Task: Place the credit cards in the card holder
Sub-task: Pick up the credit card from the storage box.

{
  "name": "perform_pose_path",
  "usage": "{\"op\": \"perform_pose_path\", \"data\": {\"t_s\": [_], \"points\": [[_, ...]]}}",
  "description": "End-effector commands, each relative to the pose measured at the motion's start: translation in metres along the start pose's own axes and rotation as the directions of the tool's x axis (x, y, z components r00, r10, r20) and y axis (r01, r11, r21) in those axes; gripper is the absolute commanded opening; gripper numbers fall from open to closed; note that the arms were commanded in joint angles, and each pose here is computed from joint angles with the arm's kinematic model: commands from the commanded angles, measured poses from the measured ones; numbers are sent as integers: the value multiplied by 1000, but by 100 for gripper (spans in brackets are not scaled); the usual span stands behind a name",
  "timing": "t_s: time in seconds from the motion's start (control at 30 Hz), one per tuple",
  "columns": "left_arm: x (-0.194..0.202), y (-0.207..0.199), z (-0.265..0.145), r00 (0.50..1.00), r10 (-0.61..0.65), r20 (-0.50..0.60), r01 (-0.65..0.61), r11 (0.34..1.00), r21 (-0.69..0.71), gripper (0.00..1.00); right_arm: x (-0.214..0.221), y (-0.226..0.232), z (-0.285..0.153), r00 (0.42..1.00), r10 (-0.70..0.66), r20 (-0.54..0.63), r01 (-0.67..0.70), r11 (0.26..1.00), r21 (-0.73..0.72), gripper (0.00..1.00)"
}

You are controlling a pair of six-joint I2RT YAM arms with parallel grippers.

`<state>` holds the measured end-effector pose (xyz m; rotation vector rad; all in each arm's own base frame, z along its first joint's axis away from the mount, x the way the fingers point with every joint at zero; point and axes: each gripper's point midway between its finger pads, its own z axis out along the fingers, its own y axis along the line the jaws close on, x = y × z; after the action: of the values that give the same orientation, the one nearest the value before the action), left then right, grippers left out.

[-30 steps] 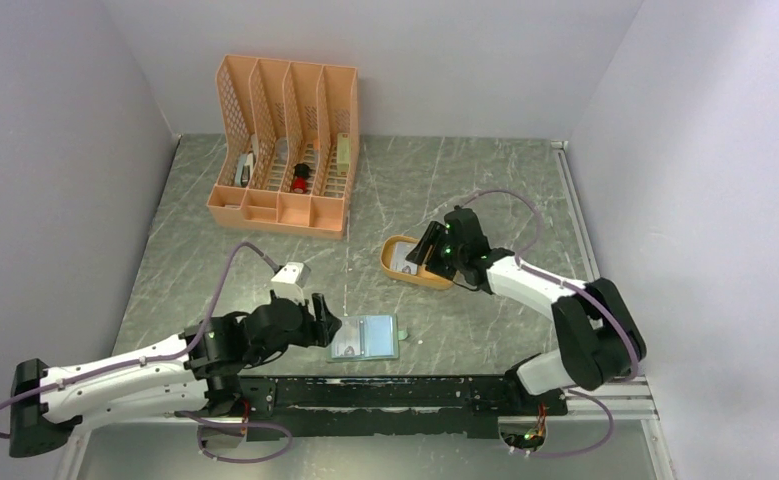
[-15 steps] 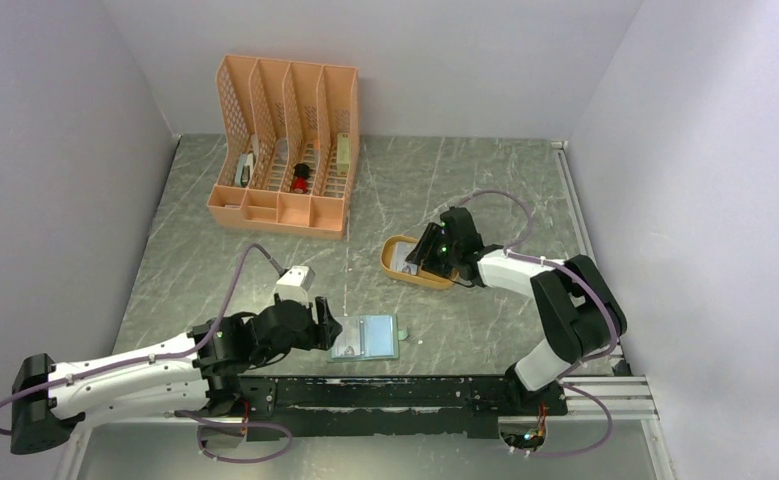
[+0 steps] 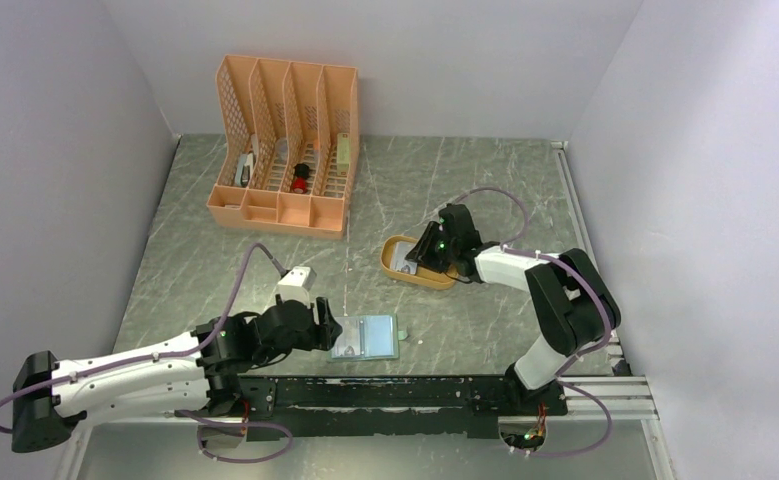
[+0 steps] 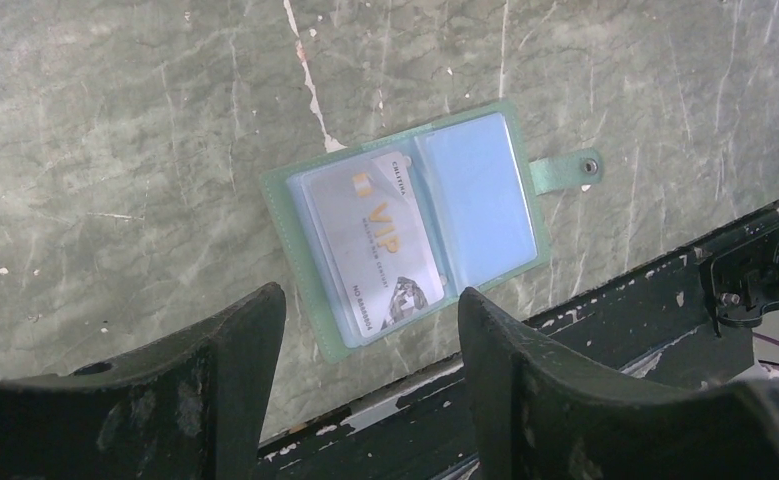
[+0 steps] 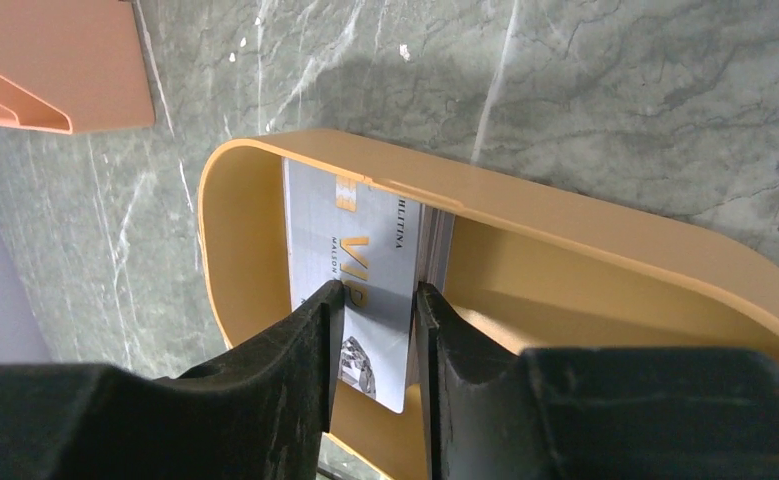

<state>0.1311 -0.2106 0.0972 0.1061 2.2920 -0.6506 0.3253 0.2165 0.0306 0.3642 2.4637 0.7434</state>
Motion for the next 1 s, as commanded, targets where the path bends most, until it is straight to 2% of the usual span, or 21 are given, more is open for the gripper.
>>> {"op": "perform_pose_path", "data": {"t_s": [0.0, 0.4, 0.47, 0.6, 0.67, 0.97], "points": [[-3, -6, 2, 1000, -15, 11, 15, 1000, 16, 68, -1, -11, -2, 1000, 12, 5, -12, 1000, 16, 34], [-3, -7, 5, 1000, -15, 10, 15, 1000, 18, 68, -6, 0, -14, 999, 35, 24, -33, 996, -87, 26], [-2, -7, 5, 1000, -15, 7, 14, 1000, 19, 68, -6, 5, -15, 999, 29, 16, -27, 994, -104, 30], [-1, -8, 5, 1000, -15, 6, 15, 1000, 21, 68, -6, 4, -16, 1000, 29, 9, -28, 995, -94, 44], [-2, -8, 5, 1000, -14, 7, 14, 1000, 23, 68, -4, 1, -13, 1000, 25, -4, -25, 997, -76, 47], [1, -7, 5, 1000, -17, -1, 17, 1000, 22, 68, 5, -12, -5, 998, 11, -54, -13, 1000, -19, 50]]}}
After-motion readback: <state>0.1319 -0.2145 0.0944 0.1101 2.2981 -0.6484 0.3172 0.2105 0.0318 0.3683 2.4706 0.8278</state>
